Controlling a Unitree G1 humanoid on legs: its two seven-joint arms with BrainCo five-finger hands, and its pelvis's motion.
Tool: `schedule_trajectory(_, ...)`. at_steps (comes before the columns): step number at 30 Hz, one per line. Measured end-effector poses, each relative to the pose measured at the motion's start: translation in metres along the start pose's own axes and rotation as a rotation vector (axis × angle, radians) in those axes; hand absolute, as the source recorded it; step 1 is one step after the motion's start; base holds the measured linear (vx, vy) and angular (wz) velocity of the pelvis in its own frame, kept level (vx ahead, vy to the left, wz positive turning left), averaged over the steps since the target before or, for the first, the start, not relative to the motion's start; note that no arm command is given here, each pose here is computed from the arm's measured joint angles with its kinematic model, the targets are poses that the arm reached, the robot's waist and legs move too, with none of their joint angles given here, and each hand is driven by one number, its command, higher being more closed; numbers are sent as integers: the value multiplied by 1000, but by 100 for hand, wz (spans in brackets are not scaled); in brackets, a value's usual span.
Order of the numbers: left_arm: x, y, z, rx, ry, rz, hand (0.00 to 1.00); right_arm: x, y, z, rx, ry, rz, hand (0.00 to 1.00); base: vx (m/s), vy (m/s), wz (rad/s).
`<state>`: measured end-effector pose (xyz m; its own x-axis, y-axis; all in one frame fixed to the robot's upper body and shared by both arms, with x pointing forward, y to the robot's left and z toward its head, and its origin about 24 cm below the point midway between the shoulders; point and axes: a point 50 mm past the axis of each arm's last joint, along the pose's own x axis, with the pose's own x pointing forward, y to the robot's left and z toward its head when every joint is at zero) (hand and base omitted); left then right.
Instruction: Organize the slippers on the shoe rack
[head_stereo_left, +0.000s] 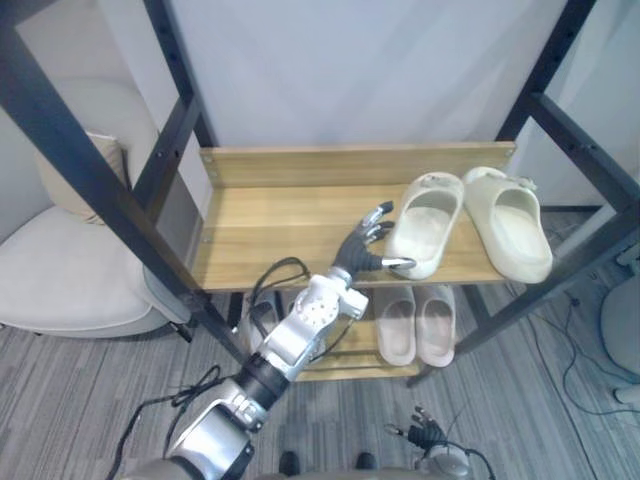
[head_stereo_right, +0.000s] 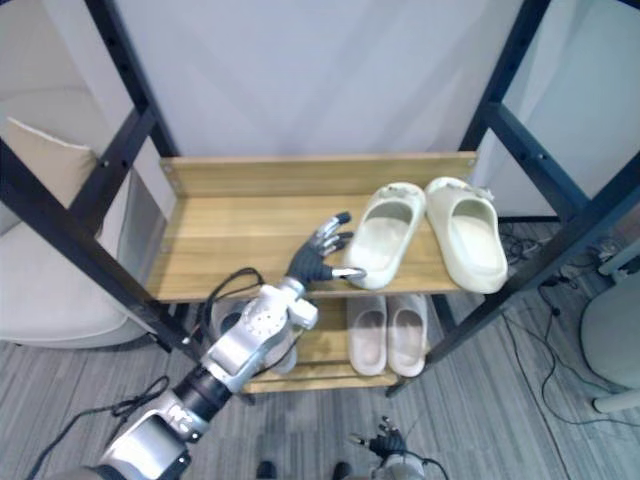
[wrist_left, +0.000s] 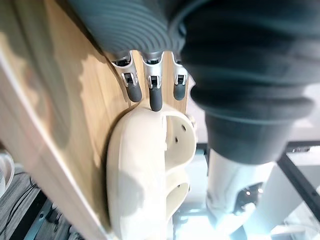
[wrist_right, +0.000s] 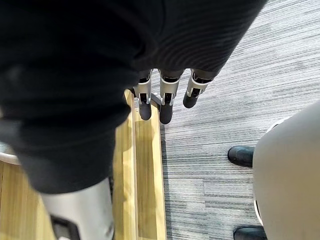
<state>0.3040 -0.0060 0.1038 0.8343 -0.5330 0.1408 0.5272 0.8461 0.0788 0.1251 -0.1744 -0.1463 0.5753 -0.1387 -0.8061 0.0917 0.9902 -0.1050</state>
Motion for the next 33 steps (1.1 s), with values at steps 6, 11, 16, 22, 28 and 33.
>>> schedule_trajectory(6,11,-13,2,20,11,-43,0,2,2,5,6,-13,2,0,-6,8,-4)
schedule_trajectory(11,16,-14,2,26,23,-24,0,2,0,6,31,-14,-12,0,-16,4,-4)
schedule_trajectory(16,17,-12,2,24,25,-4,0,2,2,7,40,-17,-11,0,-30,8,-4)
schedule_trajectory(22,17,-1,5,14,17,36,0,2,5,8,79,-19,-16,0,-6,2,-2)
schedule_trajectory(28,7,10,27,-14,-97,48,0,2,5,9,77,-22,-13,0,-2,-2,8)
schedule_trajectory(33,-17,3,41,-133,-185,8,0,2,9,7,44,-17,7,0,-19,4,16)
